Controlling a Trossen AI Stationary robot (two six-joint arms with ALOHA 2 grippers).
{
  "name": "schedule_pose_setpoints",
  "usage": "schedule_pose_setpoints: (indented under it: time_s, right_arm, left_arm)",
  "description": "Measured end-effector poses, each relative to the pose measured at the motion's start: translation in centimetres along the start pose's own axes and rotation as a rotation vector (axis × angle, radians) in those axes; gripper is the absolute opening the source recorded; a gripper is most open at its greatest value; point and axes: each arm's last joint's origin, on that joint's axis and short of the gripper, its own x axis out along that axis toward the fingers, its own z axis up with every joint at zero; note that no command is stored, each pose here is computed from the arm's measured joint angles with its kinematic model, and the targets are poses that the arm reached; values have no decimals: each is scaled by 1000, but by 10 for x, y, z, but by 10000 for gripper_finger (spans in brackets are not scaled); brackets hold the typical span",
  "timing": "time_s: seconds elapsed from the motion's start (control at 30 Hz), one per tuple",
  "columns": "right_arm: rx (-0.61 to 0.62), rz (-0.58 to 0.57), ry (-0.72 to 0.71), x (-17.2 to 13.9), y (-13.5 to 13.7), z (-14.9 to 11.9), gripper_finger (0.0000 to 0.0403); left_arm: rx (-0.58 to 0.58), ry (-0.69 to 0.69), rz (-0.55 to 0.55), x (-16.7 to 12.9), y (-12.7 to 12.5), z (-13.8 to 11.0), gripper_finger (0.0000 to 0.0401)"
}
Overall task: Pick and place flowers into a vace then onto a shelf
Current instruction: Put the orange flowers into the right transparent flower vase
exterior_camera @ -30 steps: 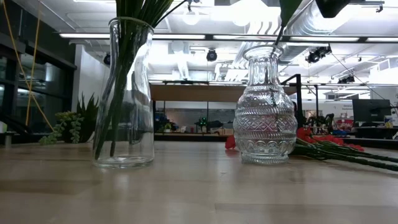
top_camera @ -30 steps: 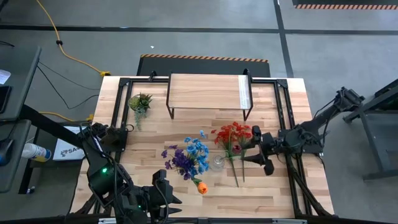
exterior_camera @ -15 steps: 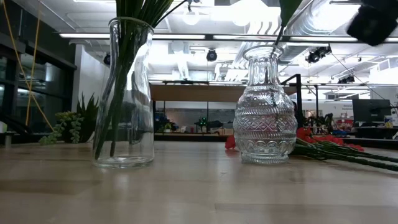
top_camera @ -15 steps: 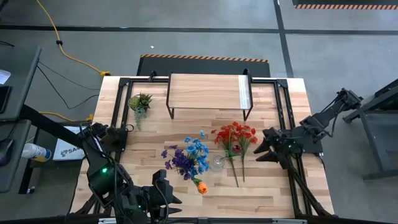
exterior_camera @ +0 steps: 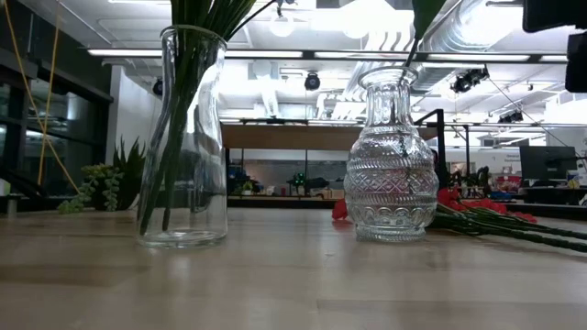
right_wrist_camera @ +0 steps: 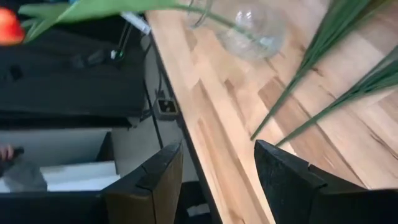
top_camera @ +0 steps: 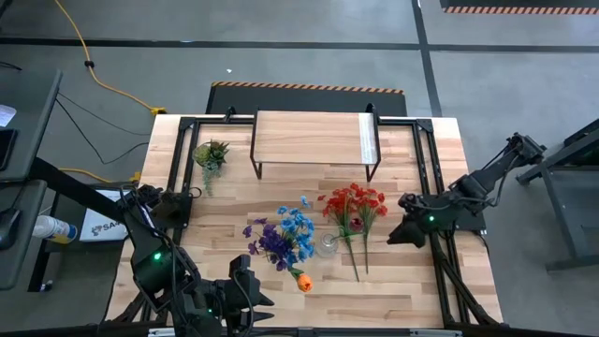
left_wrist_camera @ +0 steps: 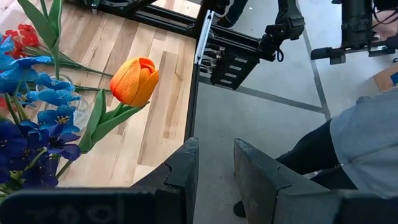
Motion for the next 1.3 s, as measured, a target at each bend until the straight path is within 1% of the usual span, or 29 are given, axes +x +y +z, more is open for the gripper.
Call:
schedule_pose_setpoints:
  time_s: [0.13, 0.37, 0.5, 0.8, 1.1, 1.2, 1.3]
  right_arm:
    - [33, -13, -4, 2, 0, 0, 190]
    - [46, -52, 4, 9, -1, -1, 190]
    - [102, -84, 15, 15, -2, -2, 190]
    - [205, -239, -12, 40, -10, -2, 190]
    - [300, -414, -10, 69, -28, 12, 190]
    - [319, -450, -25, 74, -32, 16, 190]
    - [328, -455, -36, 79, -34, 19, 190]
  left_arm:
    - [0, 0, 1, 0, 0, 0, 134]
    - [1, -1, 2, 0, 0, 0, 134]
    - [0, 4, -3, 0, 0, 0, 134]
    - [21, 31, 21, 0, 3, -3, 134]
    - [42, 53, 45, 0, 5, -5, 134]
    - [42, 53, 44, 0, 5, -5, 134]
    - [43, 54, 45, 0, 5, -5, 134]
